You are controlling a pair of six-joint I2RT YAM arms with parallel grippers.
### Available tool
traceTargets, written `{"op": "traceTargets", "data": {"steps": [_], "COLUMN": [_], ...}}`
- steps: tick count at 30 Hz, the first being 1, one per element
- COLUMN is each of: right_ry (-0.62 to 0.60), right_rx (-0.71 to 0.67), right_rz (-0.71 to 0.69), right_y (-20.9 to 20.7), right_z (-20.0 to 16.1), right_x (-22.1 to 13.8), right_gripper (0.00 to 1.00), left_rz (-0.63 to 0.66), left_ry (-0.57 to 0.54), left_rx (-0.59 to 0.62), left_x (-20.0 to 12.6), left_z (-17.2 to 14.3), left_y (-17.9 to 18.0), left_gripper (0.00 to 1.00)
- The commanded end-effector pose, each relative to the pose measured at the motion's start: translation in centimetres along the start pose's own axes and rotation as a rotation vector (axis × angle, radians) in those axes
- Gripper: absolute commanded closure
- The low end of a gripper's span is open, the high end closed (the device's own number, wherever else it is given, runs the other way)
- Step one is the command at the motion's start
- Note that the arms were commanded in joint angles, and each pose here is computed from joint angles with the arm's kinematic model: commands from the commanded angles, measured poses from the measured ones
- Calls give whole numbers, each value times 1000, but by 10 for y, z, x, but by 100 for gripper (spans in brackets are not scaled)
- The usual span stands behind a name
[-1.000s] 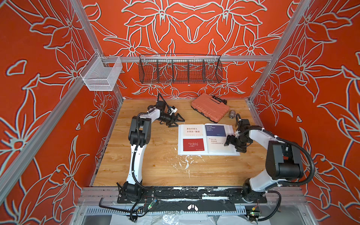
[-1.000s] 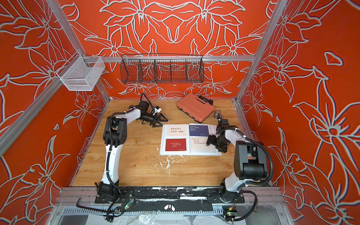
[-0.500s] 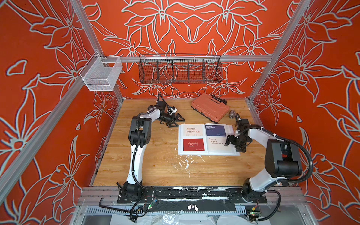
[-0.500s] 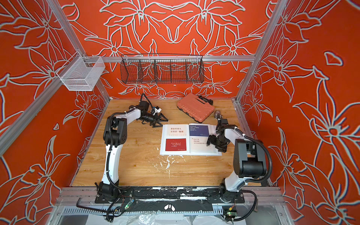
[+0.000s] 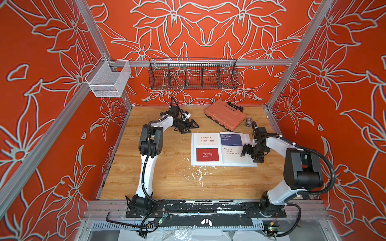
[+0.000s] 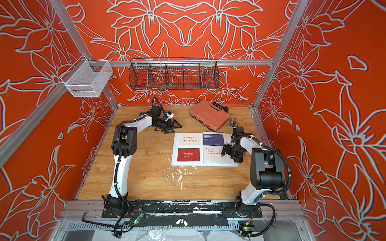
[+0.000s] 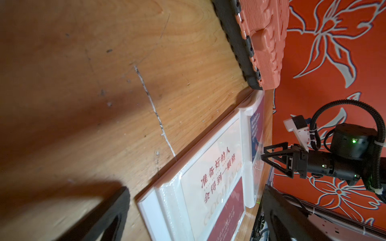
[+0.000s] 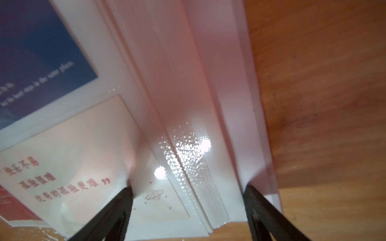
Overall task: Place the photos into the photo albums
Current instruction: Close the photo album at the center of the board.
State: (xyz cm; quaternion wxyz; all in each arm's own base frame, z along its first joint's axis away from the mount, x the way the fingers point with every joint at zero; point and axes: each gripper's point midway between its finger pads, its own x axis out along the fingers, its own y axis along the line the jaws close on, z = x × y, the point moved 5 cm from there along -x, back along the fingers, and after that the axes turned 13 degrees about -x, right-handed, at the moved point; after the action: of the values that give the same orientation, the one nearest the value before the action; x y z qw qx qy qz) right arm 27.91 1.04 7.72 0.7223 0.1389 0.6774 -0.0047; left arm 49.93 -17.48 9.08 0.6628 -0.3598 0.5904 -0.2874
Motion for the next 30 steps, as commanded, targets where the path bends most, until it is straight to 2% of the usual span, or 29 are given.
{"op": "traceTargets", "data": {"steps": [1, 11, 26, 30], "right_ry": [41, 40, 62, 44], "right_rx": [8, 7, -5, -13], "right_rz": [-8, 11, 22, 8], "right_y": [-1, 2, 8, 10], "right_z": [-3, 3, 5, 9], "right_x": [13, 16, 25, 21], "right_gripper": [14, 14, 14, 14], "left_rz": [114, 24, -176, -186], "left_ry": [108, 169, 168, 157], "left_rx": [-84, -115, -102, -78], "left_x": [18, 21, 17, 12], "left_z": [-24, -36, -23, -23], "left_y": [44, 43, 5, -7], "left_gripper": [3, 3, 3, 3]}}
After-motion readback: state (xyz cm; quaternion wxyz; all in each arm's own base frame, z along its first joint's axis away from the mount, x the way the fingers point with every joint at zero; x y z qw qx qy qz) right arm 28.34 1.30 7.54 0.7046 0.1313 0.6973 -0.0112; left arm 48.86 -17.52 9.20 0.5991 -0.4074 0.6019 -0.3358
